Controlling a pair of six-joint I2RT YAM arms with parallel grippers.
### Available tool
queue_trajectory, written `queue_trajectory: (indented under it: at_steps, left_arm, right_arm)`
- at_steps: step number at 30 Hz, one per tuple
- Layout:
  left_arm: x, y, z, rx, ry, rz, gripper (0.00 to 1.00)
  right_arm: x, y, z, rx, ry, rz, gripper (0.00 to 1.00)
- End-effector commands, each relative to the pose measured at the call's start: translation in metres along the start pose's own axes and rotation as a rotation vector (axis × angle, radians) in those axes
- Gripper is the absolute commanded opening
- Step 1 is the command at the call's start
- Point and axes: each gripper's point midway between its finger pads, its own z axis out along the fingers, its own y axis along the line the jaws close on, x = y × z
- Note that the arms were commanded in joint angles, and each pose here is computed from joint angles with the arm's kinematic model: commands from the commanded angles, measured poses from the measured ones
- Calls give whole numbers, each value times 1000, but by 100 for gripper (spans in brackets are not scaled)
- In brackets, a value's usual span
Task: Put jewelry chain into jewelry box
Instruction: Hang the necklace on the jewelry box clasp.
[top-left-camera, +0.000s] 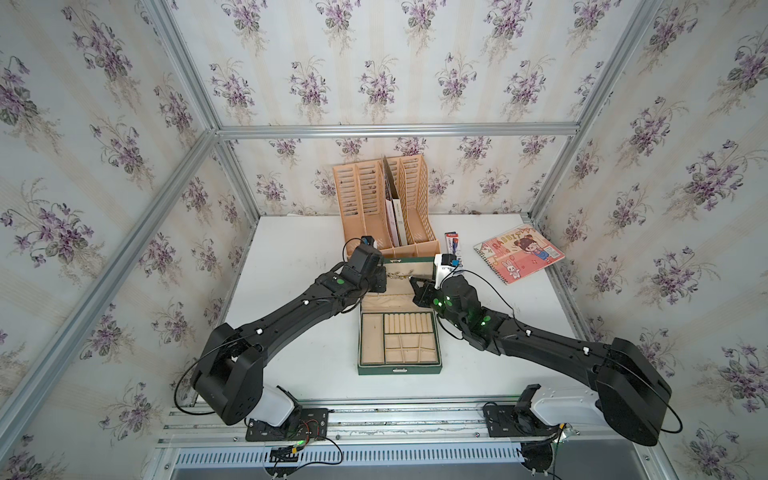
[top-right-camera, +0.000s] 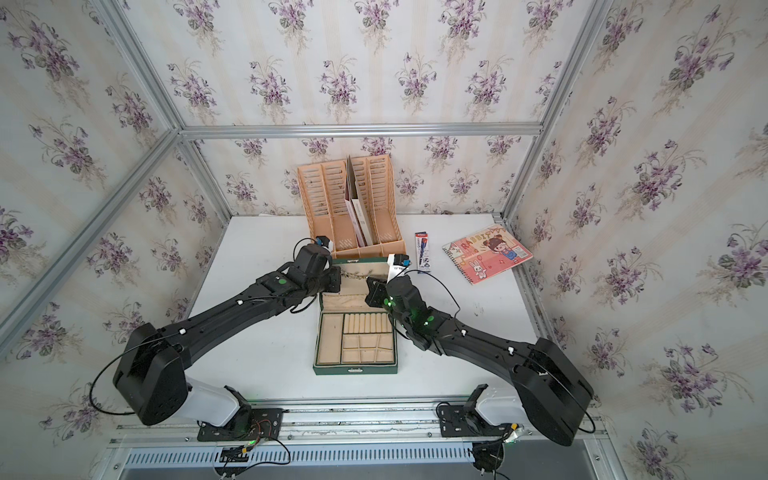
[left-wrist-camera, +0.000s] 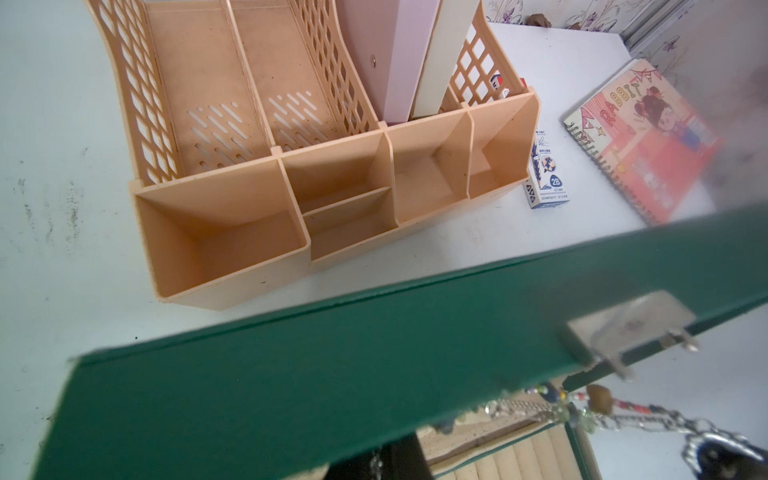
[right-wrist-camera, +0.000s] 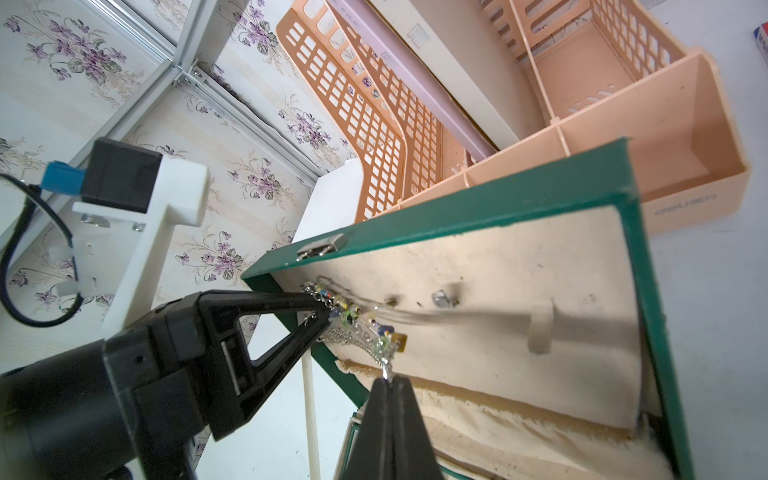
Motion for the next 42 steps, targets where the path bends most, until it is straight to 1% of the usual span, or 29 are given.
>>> queue_trajectory:
  at_steps: [1,9,21,28,32,37,40,42]
  left_arm:
    - [1,7,2,-28,2,-17,0]
    - [14,9,2,-21,33,-20,0]
    - [16,7,-9,1,45,-7,24]
    - [23,5,-14,27,63,1,34]
    - [16,0,-33,66,37,-2,40]
    - [10,0,-63,92,-12,-15,42]
    - [11,7,-76,87,-49,-30,42]
    - [17,14,-79,75,-65,-50,42]
  right_arm:
    - [0,3,1,-15,-3,11,0]
    - [13,-5,2,-12,34,25,0]
    - [19,1,4,-28,62,25,0]
    - [23,4,4,-35,79,23,0]
    - [24,5,4,-35,87,18,0]
    - [33,3,5,-30,128,-4,0]
    - [41,-3,7,-14,155,-22,0]
    - [47,-5,8,-11,178,-33,0]
